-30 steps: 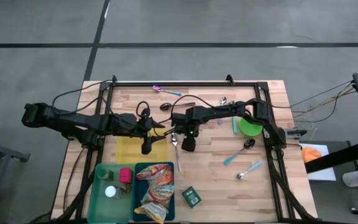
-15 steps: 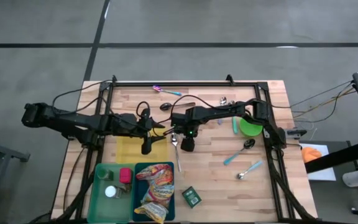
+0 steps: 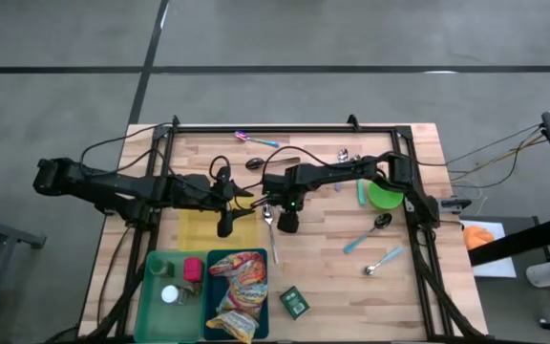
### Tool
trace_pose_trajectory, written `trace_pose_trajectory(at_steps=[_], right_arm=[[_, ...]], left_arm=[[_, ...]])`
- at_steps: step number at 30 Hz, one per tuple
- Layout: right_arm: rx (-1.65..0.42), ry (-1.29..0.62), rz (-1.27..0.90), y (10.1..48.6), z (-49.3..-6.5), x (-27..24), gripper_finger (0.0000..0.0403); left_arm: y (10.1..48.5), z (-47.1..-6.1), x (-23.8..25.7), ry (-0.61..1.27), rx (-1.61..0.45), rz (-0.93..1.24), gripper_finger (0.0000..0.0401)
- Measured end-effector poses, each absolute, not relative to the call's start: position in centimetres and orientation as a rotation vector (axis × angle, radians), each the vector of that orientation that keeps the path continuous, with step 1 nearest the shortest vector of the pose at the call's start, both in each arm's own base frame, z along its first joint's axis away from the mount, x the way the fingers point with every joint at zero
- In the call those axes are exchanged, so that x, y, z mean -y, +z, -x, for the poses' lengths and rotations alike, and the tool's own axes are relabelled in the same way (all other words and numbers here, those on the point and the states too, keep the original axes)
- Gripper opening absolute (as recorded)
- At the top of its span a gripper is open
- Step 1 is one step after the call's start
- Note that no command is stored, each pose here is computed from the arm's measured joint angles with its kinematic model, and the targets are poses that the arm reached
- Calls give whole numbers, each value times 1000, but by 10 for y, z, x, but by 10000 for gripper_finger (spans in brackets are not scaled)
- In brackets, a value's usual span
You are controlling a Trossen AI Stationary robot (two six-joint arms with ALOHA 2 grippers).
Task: Pick & Place Food Item
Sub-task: Put the brown spice bottle into the green bin
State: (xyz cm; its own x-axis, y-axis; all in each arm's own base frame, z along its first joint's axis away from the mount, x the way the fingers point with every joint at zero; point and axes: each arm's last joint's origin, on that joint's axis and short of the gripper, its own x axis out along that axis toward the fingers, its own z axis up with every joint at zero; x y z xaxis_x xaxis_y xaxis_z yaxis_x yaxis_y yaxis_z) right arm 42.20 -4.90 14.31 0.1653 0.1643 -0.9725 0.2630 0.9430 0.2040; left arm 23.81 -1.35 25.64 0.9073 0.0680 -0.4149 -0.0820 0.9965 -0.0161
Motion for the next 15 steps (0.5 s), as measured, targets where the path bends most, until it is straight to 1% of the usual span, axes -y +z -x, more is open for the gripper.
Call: trace_pose_trajectory(at_steps=[6,12,15], right_arm=[[-1407,-91,-351,143,-423,49,223],[-1405,-76,-321,144,-423,45,286],[-1406,-76,-304,144,-423,43,301]], left_arm=[[256,-238,13,78,-427,34,229],[256,-238,14,77,-427,33,229],[256,-238,14,77,-427,33,229]])
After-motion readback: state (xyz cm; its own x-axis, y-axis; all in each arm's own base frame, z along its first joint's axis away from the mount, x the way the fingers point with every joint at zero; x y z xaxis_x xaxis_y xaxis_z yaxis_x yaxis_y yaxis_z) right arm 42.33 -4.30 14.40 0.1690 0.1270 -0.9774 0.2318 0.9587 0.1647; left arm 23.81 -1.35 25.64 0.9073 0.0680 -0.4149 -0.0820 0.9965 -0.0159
